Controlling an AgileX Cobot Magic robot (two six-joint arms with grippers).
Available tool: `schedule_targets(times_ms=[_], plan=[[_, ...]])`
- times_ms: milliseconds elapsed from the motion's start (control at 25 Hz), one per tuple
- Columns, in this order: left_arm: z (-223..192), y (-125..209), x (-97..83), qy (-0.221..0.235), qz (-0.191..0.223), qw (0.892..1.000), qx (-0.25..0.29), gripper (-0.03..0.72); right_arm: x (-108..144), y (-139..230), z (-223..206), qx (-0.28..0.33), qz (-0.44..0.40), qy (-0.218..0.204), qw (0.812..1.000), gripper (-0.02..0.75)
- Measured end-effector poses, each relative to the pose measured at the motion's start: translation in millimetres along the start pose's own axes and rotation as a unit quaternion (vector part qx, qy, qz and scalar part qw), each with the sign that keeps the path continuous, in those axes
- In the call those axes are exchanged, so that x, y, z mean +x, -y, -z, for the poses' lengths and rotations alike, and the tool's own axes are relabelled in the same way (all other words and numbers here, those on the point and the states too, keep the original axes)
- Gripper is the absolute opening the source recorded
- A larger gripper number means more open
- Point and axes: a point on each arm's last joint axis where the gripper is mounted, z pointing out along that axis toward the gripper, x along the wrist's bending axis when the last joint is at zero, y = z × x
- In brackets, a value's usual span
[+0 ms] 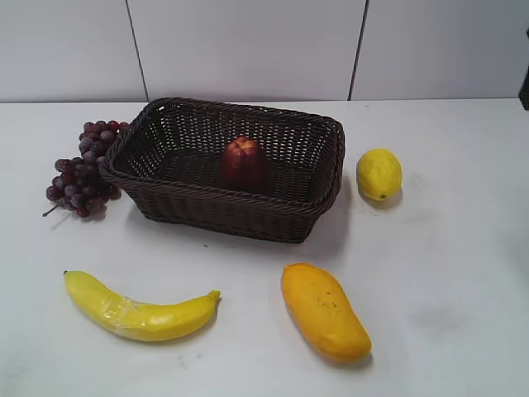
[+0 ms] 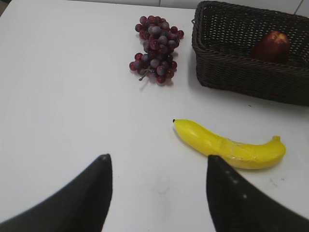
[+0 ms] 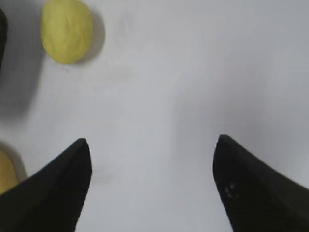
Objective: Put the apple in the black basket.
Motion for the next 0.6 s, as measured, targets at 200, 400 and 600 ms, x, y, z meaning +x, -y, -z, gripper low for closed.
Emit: schedule_targets(times_ms=[200, 400, 600], plan=[[0, 0, 0.0, 0.0, 0.0, 1.0, 0.0, 0.462, 1, 62, -2, 0.03, 0.0, 0.0, 1.0, 0.593], [0, 0, 0.0, 0.0, 0.0, 1.0, 0.0, 0.462, 1, 117, -5, 0.011, -0.011, 0.001, 1.0, 0.593], [0, 0, 0.0, 0.0, 0.0, 1.0, 0.0, 0.462, 2, 163, -4, -0.03, -0.015, 0.001, 0.999, 0.593]])
